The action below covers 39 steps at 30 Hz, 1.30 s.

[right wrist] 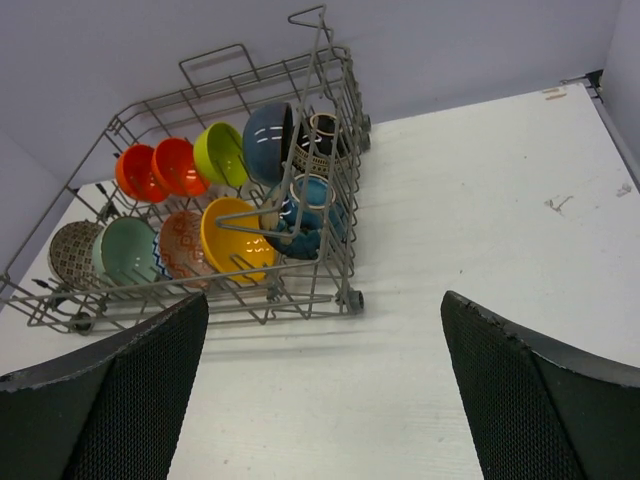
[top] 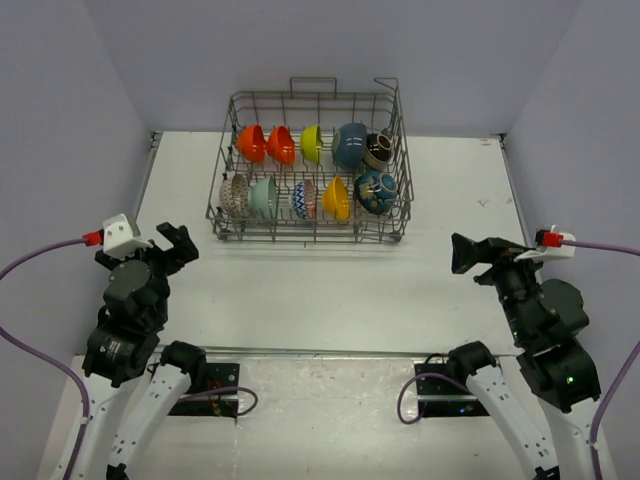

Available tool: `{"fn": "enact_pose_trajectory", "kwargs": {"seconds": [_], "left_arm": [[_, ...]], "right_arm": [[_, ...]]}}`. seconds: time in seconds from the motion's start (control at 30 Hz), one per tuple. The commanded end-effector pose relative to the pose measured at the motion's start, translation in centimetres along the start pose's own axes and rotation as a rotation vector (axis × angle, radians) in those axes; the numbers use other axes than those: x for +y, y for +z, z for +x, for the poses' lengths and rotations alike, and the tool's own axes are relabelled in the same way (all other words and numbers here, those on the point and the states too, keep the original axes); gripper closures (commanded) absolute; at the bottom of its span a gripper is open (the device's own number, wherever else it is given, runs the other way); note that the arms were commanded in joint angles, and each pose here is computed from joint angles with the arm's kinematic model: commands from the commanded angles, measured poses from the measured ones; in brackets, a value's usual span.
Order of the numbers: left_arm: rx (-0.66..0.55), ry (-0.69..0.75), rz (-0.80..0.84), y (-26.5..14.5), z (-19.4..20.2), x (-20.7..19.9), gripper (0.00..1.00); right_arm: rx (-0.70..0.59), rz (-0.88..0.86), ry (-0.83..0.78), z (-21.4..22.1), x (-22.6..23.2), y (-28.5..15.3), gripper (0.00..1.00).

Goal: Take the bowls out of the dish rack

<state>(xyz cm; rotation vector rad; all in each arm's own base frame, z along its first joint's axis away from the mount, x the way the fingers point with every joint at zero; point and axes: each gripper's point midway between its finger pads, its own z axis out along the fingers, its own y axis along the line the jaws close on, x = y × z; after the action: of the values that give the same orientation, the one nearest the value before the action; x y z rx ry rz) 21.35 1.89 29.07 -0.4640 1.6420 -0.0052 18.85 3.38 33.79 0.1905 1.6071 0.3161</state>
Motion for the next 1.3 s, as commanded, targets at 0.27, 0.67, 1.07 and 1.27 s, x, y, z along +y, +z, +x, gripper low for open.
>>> {"fn": "enact_pose_trajectory", "kwargs": {"seconds": [0.27,0.67,1.07,1.27], "left_arm": [[-0.05,-0.054,-0.004,-0.8,-1.8,0.2,0.0],[-0.021,-0.023,0.011,0.1,-0.9,-0.4,0.0],[-0.014,-0.014,0.023,0.5,-0.6,-0.6,0.0],[-0.002,-0.003,0.028,0.8,-0.3,-0.9,0.0]], "right_arm": [[-0.012,-0.109,0.024,-1.3,2.3,-0.6,0.01],[0.001,-0.202,0.09,-2.4,4.7,-0.2,0.01],[0.127,-0.828,0.211,-5.3,17.9,2.1,0.01],[0.371,-0.513,0.106,-0.3,18.2,12.7,0.01]]}}
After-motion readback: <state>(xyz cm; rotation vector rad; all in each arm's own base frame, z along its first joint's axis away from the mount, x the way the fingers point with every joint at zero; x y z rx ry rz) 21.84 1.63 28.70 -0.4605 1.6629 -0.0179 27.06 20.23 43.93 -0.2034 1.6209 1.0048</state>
